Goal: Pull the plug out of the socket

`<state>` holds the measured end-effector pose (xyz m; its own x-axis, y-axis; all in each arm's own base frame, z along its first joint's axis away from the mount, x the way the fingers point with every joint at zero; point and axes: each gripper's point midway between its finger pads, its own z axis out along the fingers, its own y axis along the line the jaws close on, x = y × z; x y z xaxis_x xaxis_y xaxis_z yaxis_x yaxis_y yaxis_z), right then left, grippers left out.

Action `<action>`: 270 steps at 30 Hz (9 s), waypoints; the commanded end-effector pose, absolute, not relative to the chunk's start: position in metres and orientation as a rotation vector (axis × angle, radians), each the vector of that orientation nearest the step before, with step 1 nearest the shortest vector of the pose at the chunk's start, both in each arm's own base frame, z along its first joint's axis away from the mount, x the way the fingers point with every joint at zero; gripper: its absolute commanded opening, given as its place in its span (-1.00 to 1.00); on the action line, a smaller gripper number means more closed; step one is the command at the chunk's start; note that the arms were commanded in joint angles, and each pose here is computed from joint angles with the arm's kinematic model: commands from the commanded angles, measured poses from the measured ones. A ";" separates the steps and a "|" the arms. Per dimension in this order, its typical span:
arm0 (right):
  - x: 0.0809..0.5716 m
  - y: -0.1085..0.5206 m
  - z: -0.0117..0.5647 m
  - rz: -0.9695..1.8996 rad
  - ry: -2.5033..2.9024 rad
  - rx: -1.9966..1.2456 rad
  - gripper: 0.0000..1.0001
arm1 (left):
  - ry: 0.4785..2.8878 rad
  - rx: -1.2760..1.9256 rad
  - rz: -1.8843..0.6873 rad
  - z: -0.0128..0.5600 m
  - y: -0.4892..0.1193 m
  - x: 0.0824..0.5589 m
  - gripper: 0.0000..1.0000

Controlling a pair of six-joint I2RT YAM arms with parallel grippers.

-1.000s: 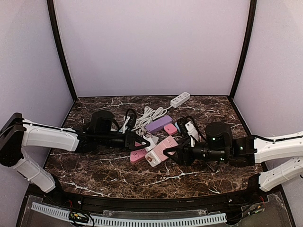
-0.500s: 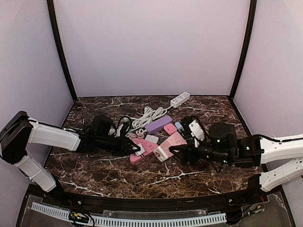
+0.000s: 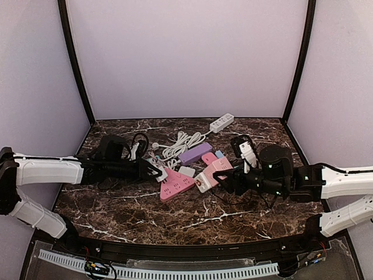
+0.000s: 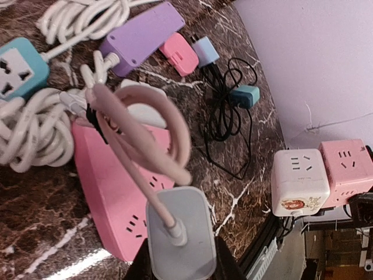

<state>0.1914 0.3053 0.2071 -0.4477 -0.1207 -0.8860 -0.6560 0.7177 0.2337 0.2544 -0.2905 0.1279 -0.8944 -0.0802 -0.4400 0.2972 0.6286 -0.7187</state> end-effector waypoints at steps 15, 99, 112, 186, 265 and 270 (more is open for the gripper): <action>0.196 0.320 0.224 0.836 1.947 -0.536 -1.00 | 2.587 -0.137 -0.918 0.059 -0.203 0.250 -0.90; 0.188 0.357 0.260 1.106 2.042 -0.415 -1.00 | 1.786 1.195 -0.603 0.174 -0.412 0.180 0.32; 0.193 0.347 0.248 1.117 2.085 -0.360 -1.00 | 1.814 1.209 -0.616 0.165 -0.408 0.175 -0.78; 0.194 0.325 0.226 0.781 2.210 -0.337 -1.00 | 2.153 1.262 -0.698 0.119 -0.374 0.156 -0.99; 0.225 0.293 0.241 0.758 2.244 -0.215 -1.00 | 2.245 1.494 -0.507 0.058 -0.338 0.150 -0.99; 0.231 0.291 0.236 0.874 2.252 -0.178 -1.00 | 2.211 1.505 -0.503 0.063 -0.337 0.149 -0.99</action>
